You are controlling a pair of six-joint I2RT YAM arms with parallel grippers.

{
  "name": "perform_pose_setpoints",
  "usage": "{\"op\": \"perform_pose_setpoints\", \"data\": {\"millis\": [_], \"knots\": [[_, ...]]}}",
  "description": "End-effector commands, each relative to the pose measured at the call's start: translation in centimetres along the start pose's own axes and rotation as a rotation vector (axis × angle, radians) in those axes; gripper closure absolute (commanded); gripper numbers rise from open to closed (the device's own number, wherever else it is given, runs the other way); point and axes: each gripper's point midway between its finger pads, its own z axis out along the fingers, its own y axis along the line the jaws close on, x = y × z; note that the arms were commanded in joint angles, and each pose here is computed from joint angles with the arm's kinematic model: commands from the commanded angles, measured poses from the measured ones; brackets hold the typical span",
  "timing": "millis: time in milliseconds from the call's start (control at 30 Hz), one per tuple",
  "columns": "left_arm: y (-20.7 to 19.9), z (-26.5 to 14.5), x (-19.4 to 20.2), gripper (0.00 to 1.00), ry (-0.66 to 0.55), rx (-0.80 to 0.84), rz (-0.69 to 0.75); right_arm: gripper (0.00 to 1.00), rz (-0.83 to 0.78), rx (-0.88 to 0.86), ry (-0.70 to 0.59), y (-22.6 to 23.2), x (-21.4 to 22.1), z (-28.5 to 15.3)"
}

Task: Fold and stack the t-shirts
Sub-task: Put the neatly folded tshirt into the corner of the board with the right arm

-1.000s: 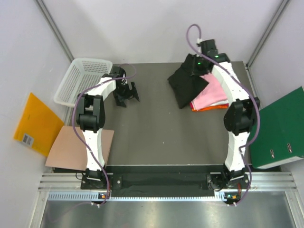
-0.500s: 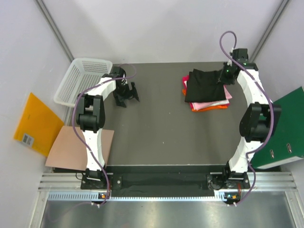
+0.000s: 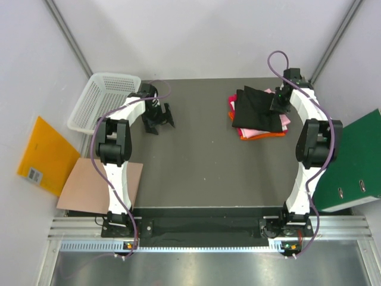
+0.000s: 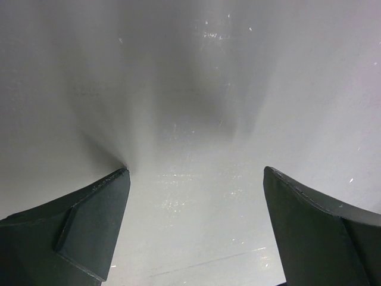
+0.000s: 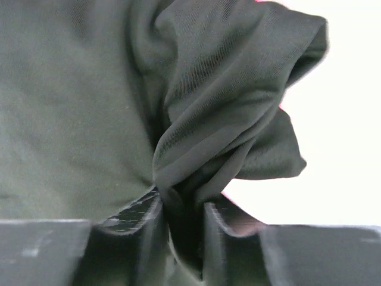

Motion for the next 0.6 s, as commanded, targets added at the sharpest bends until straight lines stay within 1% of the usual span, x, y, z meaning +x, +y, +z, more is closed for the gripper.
{"op": "perform_pose_setpoints", "data": {"millis": [0,133,200,233,267,333,367,433,500,567], "knots": [[1.0,0.1,1.1,0.02,0.033,-0.036,-0.009,0.68,-0.010,0.019,-0.208,0.4,-5.5,-3.4],[0.9,0.3,1.1,0.02,0.037,-0.033,-0.013,0.66,-0.032,0.123,-0.122,-1.3,-4.8,-1.1],[0.8,0.2,1.1,0.02,0.036,-0.031,-0.010,0.64,-0.037,0.132,-0.108,-1.5,-4.5,-0.2],[0.8,0.1,1.1,0.02,0.036,-0.032,-0.008,0.64,-0.043,0.145,-0.110,-1.6,-4.4,-0.1],[0.9,0.2,1.1,0.02,0.038,-0.033,-0.007,0.64,-0.039,0.166,-0.152,-1.9,-5.2,-0.1],[0.9,0.2,1.2,0.02,0.040,-0.037,-0.005,0.63,-0.045,0.179,-0.195,-2.0,-5.5,-0.8],[0.9,0.1,1.2,0.02,0.040,-0.037,-0.005,0.59,-0.046,0.171,-0.224,-1.8,-6.0,-1.1],[1.0,0.0,1.3,0.02,0.043,-0.038,-0.004,0.58,-0.048,0.171,-0.229,-1.8,-6.2,-1.5],[1.0,0.3,1.5,0.02,0.048,-0.039,-0.004,0.55,-0.052,0.208,-0.214,-2.3,-6.1,-1.4],[1.0,0.3,1.6,0.02,0.052,-0.036,-0.003,0.48,-0.055,0.248,-0.200,-2.8,-5.9,-1.7]]}}
